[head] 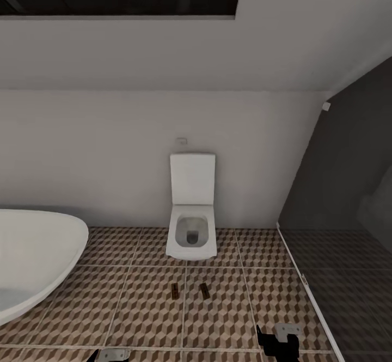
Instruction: Take the four mousetraps from the cabinet in the bathroom and place them on the bathroom floor. Make sure all four end up on the same floor surface, and ensure that at least two of them are either under or directly next to the same bathroom sink.
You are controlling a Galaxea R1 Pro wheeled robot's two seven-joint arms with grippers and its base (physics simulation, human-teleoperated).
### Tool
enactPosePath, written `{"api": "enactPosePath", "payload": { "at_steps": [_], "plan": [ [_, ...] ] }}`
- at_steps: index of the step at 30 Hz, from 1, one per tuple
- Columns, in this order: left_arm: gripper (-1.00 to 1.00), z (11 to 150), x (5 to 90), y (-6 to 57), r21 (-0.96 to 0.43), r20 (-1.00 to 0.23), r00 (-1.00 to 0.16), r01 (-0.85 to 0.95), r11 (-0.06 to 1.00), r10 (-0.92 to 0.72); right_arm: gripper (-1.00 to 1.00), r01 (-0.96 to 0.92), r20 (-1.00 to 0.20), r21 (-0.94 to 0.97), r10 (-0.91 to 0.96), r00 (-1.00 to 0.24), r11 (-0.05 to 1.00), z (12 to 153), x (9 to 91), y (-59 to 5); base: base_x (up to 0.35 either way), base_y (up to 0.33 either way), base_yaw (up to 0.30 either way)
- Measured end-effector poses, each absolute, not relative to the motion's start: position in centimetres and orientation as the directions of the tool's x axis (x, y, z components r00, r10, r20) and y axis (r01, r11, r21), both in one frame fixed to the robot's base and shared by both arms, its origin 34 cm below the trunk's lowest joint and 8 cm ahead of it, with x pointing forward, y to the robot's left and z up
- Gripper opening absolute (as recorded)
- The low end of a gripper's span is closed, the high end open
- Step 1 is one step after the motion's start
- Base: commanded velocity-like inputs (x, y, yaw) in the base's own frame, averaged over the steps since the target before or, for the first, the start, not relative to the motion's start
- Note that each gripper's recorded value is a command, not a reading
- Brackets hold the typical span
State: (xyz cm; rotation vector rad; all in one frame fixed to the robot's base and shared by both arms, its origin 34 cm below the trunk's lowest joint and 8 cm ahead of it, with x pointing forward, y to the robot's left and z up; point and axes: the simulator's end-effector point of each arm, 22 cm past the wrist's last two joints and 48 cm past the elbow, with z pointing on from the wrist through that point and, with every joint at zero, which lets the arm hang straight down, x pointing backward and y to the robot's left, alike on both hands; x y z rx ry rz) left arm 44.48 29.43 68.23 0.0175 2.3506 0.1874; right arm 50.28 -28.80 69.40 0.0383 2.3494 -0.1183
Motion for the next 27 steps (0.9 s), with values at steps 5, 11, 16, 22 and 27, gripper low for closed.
{"api": "enactPosePath", "payload": {
  "at_steps": [5, 11, 16, 22, 27],
  "plan": [
    [1.0, 68.23, 44.48, 29.44, 0.141, -0.703, -0.708, -0.044, 0.989, 0.069, 1.0, 0.064, -0.71, -0.074, -0.007, -0.704, 0.995, 69.4, 50.28, -28.8, 0.0, 0.0, 0.0],
    [1.0, 68.24, 44.5, 29.44, 0.141, -0.703, -0.708, -0.044, 0.989, 0.069, 1.0, 0.064, -0.71, -0.074, -0.008, -0.704, 0.995, 69.4, 50.28, -28.8, 0.0, 0.0, 0.0],
    [1.0, 68.23, 44.48, 29.45, 0.141, -0.702, -0.709, -0.044, 0.989, 0.069, 1.0, 0.064, -0.71, -0.074, -0.008, -0.704, 0.995, 69.4, 50.29, -28.8, 0.0, 0.0, 0.0],
    [1.0, 68.23, 44.48, 29.45, 0.141, -0.702, -0.708, -0.044, 0.989, 0.069, 1.0, 0.063, -0.71, -0.074, -0.008, -0.704, 0.995, 69.4, 50.29, -28.8, 0.0, 0.0, 0.0],
    [1.0, 68.23, 44.48, 29.44, 0.141, -0.703, -0.708, -0.044, 0.989, 0.069, 1.0, 0.064, -0.71, -0.074, -0.008, -0.704, 0.995, 69.41, 50.29, -28.8, 0.0, 0.0, 0.0]
  ]
}}
